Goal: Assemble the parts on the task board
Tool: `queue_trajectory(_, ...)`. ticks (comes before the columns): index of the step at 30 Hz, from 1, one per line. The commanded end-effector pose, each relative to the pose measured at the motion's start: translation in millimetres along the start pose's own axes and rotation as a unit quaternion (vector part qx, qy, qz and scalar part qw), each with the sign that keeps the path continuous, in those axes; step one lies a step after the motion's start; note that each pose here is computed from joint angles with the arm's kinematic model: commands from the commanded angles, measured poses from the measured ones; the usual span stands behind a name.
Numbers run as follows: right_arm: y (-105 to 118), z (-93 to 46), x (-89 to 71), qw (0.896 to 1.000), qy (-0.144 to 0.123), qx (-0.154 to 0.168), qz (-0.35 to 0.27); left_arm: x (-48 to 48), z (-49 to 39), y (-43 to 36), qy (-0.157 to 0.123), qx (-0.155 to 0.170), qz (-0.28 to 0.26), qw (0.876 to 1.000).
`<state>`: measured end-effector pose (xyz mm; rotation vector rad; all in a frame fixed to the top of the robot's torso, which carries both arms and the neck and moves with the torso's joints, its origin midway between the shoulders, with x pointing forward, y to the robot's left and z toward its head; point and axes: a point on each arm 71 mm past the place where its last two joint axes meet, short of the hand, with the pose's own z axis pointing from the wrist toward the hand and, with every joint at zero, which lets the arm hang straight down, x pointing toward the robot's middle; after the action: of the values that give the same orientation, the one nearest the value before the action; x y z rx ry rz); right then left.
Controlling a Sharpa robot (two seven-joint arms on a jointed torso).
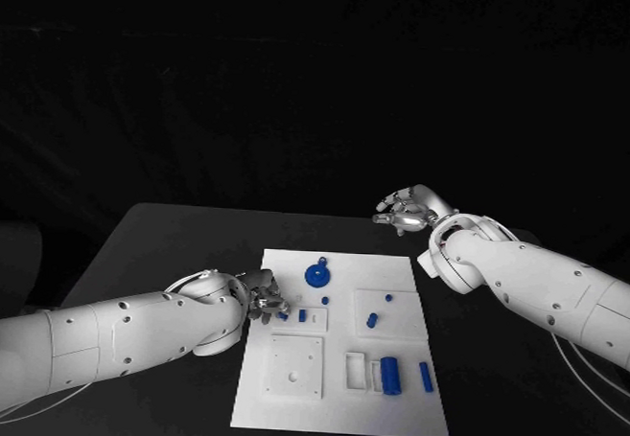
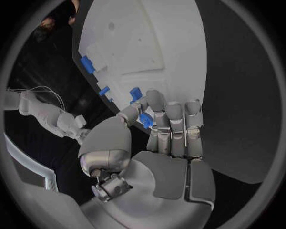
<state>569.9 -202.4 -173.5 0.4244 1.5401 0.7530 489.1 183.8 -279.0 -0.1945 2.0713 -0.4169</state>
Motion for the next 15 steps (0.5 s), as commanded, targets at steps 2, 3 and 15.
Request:
queue_trajectory(2,-0.2,-0.4,0.1,1.000,0.005,-0.003,-0.004,6.8,-0.8,1.4,0.024,-0.005,0.013,1.000)
queue_trajectory(3,-0.2,-0.4,0.1,1.000,0.005,-0.003,-0.004,7.0,-1.0,1.4,0.025,-0.005,0.013,1.000)
queue_trajectory(15,-0.1,-0.4,0.2,1.000,0.005,-0.003,-0.004,7.0,-1.3,2.7,0.026,-0.005,0.014,1.000)
